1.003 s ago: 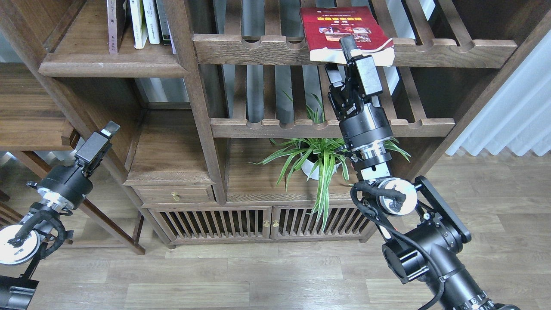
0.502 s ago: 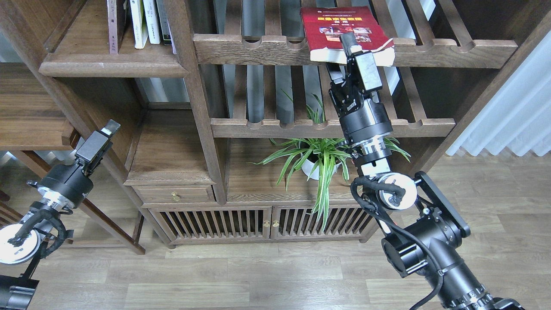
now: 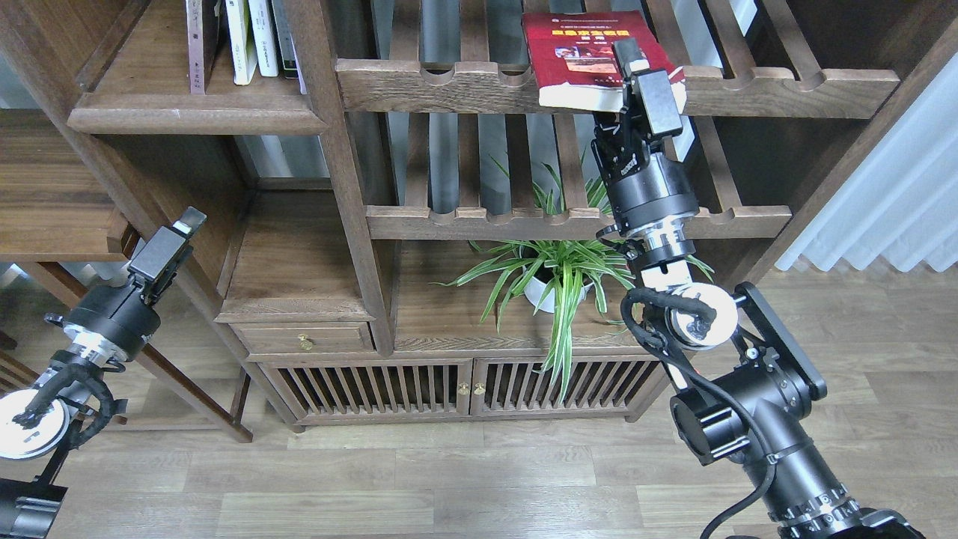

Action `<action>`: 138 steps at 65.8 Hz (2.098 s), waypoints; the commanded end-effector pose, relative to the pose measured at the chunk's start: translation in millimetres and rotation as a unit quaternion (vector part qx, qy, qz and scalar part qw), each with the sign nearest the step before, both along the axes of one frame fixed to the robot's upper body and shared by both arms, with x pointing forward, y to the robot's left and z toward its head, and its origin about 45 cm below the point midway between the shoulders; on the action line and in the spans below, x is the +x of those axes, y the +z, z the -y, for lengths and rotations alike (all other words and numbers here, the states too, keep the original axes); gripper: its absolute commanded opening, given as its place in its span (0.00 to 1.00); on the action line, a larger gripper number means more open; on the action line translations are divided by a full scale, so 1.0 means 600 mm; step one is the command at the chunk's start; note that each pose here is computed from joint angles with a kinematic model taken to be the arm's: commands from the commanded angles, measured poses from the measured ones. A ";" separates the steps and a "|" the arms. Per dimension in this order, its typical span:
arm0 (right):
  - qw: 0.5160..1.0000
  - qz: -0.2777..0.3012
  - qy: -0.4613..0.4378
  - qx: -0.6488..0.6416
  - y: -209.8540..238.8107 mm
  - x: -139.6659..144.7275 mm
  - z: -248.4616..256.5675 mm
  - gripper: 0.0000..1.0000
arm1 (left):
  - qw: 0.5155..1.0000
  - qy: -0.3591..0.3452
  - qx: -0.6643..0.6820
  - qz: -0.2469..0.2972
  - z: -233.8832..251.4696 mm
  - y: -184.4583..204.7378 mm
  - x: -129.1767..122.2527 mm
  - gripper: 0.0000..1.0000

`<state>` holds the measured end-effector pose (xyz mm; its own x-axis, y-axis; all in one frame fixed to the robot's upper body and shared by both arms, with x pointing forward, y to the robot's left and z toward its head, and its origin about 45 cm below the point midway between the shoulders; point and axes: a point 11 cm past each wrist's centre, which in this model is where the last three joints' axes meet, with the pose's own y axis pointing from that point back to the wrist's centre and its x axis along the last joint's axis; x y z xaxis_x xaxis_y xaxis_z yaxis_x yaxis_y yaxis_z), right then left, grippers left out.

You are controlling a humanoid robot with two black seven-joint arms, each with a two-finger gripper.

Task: Organize books on shelf
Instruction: 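Grasp the bottom edge of the red book with the right gripper, then pull the red book off the shelf and lower it toward the left gripper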

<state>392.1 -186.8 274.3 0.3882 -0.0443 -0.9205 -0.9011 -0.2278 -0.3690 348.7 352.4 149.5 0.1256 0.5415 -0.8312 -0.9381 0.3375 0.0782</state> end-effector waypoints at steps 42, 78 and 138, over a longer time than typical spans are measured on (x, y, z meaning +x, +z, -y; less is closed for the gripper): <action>1.000 0.012 -0.011 0.012 0.000 -0.004 0.006 0.05 | 1.000 0.016 -0.004 0.008 -0.015 0.008 0.001 1.00; 0.992 0.096 0.013 0.077 0.004 -0.101 0.010 0.04 | 1.000 0.028 -0.011 0.003 -0.025 0.001 -0.003 1.00; 0.991 -0.128 0.013 0.039 -0.227 -0.321 0.007 0.04 | 0.988 -0.005 -0.085 -0.132 0.100 -0.163 -0.076 1.00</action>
